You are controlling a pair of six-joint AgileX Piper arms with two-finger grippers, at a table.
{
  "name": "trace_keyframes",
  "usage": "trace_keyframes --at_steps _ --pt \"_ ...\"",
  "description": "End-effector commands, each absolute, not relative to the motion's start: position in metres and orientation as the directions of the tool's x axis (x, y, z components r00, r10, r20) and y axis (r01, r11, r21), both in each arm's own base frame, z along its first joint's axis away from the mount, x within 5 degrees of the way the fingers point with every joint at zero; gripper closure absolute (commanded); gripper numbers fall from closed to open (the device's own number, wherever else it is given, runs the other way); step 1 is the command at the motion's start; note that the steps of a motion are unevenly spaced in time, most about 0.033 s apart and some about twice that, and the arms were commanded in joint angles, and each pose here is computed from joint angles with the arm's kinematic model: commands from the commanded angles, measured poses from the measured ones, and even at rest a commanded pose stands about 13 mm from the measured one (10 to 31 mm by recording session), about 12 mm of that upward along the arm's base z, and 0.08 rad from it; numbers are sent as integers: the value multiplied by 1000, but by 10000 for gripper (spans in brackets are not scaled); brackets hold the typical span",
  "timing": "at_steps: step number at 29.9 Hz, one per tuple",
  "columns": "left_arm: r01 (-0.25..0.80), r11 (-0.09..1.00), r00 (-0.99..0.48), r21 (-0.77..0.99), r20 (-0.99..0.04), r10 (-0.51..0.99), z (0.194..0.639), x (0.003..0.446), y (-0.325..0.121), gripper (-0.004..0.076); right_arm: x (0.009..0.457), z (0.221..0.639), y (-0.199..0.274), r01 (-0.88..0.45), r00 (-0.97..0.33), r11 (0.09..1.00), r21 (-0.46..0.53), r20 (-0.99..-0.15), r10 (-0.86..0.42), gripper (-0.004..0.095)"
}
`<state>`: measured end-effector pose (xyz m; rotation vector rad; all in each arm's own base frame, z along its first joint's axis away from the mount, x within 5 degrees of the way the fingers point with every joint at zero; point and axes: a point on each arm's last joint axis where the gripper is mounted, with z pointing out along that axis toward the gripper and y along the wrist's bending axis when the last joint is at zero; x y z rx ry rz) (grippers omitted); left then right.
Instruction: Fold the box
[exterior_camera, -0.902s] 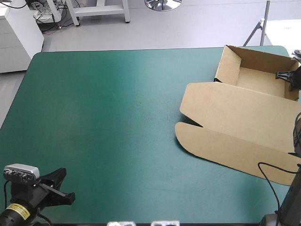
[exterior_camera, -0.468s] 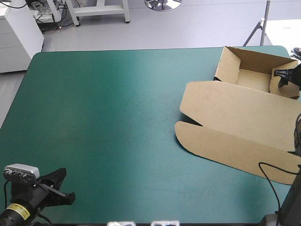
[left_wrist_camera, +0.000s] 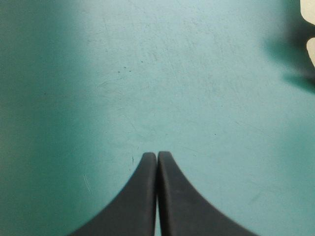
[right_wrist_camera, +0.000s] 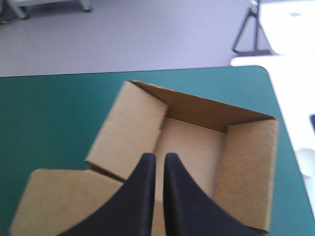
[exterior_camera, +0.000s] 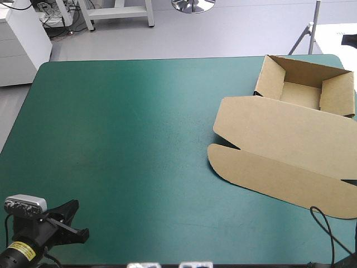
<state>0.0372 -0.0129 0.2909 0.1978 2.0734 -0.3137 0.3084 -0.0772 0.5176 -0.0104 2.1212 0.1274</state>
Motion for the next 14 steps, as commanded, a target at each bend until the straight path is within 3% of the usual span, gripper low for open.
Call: trace_keyframes --at_steps 1,7,14 --pt "277 947 -448 -164 -894 -24 302 39 -15 734 252 544 -37 -201 -434 978 56 -900 -37 908" --pt "280 944 -451 -173 -892 -29 302 39 -15 734 197 506 1 -307 -334 951 36 -940 -73 908" --pt "289 936 -461 -201 -886 -48 302 38 -17 734 115 432 18 -273 -177 959 -80 -975 -131 908"
